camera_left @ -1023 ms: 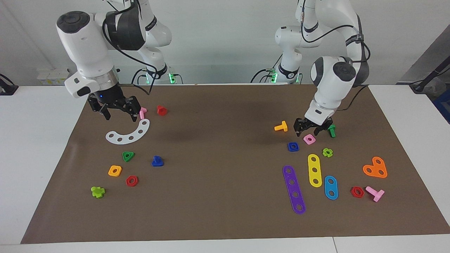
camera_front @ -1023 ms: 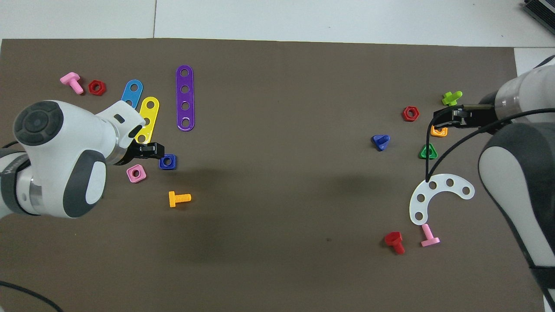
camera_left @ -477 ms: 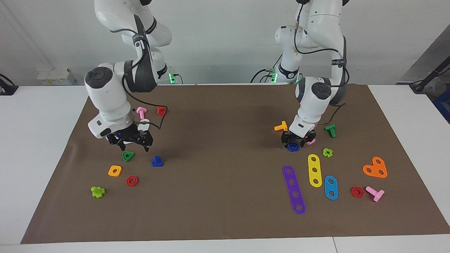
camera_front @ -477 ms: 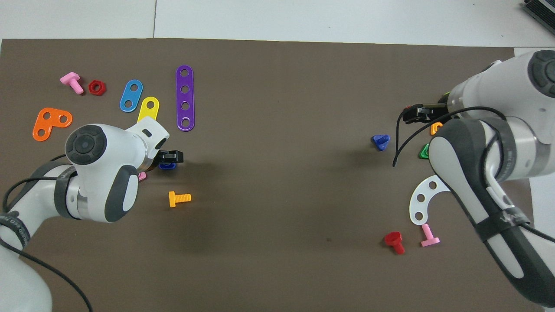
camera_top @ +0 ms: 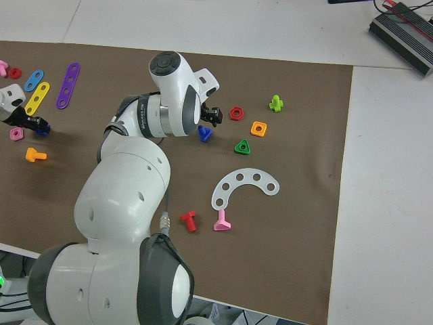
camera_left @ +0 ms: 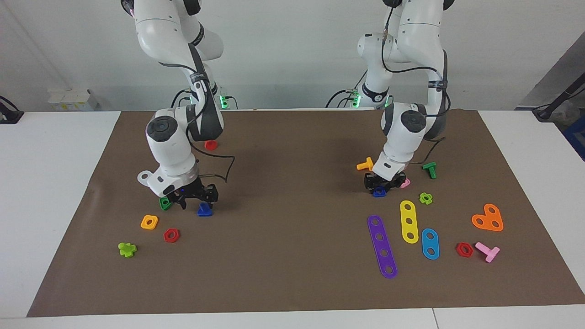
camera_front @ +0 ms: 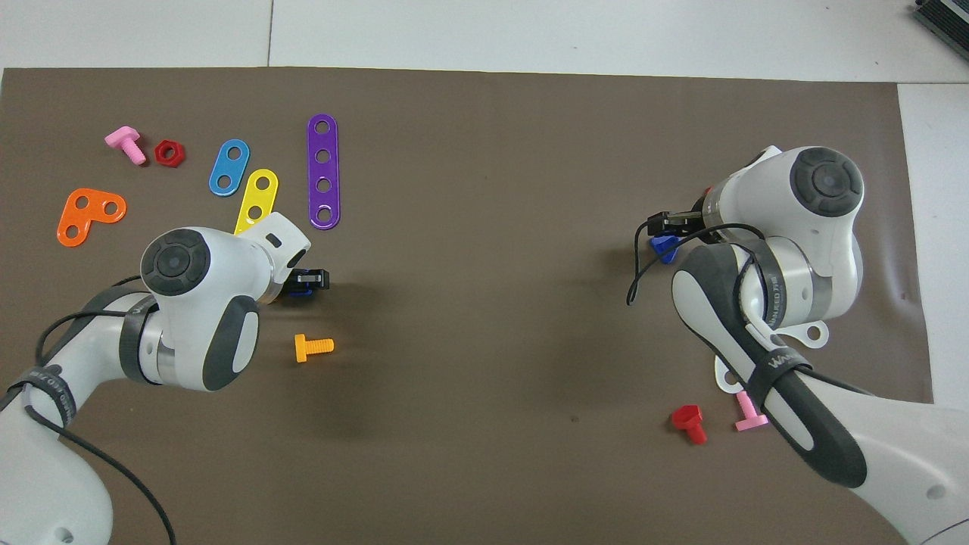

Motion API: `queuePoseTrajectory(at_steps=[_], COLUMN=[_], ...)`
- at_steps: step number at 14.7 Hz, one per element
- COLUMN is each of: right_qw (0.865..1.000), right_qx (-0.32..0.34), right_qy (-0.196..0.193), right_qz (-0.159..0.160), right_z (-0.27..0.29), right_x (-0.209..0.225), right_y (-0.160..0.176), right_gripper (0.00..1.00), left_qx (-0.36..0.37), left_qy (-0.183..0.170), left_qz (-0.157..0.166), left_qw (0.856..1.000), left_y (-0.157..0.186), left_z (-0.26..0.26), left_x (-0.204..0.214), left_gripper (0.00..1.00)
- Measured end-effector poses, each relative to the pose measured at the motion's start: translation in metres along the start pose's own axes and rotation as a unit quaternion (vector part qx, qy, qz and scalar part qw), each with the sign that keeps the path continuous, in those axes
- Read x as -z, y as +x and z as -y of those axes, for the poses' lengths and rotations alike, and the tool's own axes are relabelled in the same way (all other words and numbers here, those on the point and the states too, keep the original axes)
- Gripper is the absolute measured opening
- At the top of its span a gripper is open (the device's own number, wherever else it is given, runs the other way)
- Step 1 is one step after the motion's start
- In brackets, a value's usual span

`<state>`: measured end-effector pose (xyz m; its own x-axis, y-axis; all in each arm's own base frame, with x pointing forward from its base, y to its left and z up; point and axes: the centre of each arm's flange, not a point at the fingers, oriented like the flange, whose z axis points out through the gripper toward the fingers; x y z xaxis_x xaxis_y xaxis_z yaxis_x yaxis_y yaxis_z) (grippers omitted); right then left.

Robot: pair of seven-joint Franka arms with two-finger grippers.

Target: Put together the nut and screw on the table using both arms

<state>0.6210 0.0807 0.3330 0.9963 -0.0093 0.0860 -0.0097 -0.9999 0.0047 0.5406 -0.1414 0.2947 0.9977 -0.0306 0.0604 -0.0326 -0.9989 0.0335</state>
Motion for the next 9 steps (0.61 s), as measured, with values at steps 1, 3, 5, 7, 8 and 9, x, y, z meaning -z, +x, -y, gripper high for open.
queuePoseTrajectory(at_steps=[1, 3, 5, 7, 8, 9], right_qw=[1.0, 1.0, 1.0, 1.0, 1.0, 1.0], right_qx=[0.001, 0.002, 0.003, 0.003, 0.003, 0.003], right_qy=[0.0, -0.001, -0.002, -0.002, -0.002, -0.002], right_qz=[0.003, 0.009, 0.013, 0.013, 0.013, 0.013], right_z=[0.001, 0.002, 0.003, 0.003, 0.003, 0.003], right_x=[-0.003, -0.008, -0.011, -0.012, -0.012, -0.012], right_y=[-0.002, -0.005, -0.008, -0.008, -0.008, -0.008], right_gripper=[0.88, 0.82, 0.68, 0.6, 0.48, 0.34], left_qx=[0.001, 0.002, 0.002, 0.002, 0.0, -0.001], left_qy=[0.002, 0.003, 0.003, 0.005, 0.007, 0.008], left_qz=[0.007, 0.011, 0.013, 0.027, 0.036, 0.042], left_qw=[1.0, 1.0, 1.0, 1.0, 0.999, 0.999], left_y=[0.0, 0.001, 0.004, 0.016, 0.025, 0.034], left_z=[0.001, 0.002, 0.002, -0.002, -0.005, -0.009], left_x=[-0.001, 0.0, 0.003, 0.02, 0.037, 0.056], left_gripper=[0.48, 0.48, 0.48, 0.48, 0.48, 0.48])
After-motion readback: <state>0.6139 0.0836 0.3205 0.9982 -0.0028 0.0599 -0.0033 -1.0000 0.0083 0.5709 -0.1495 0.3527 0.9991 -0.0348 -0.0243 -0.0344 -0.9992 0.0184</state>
